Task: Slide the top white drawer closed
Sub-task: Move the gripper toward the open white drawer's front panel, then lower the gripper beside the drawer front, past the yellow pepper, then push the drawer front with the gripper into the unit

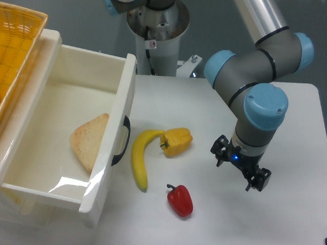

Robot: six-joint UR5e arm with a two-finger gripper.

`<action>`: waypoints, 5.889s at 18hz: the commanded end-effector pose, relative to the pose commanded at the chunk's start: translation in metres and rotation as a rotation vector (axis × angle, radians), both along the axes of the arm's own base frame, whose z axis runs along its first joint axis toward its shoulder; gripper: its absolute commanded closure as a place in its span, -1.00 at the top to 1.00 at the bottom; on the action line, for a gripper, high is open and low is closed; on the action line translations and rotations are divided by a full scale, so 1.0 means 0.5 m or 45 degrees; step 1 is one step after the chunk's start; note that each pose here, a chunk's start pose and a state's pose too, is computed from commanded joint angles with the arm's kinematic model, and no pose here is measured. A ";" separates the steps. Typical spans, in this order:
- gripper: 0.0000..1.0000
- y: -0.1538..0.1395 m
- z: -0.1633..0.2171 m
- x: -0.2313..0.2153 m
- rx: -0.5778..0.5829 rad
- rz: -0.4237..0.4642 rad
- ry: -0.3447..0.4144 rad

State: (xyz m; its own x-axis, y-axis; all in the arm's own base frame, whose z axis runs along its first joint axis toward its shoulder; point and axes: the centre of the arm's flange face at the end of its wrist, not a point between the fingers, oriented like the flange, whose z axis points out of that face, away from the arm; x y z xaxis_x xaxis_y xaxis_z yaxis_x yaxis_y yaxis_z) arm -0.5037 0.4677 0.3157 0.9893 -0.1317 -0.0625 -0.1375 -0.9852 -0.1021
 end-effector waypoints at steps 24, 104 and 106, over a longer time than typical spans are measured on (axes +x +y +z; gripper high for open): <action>-0.89 -0.011 -0.006 0.172 0.190 0.542 -0.551; -0.84 0.109 0.093 0.441 0.157 0.450 -0.828; -0.84 0.112 0.093 0.446 0.157 0.444 -0.829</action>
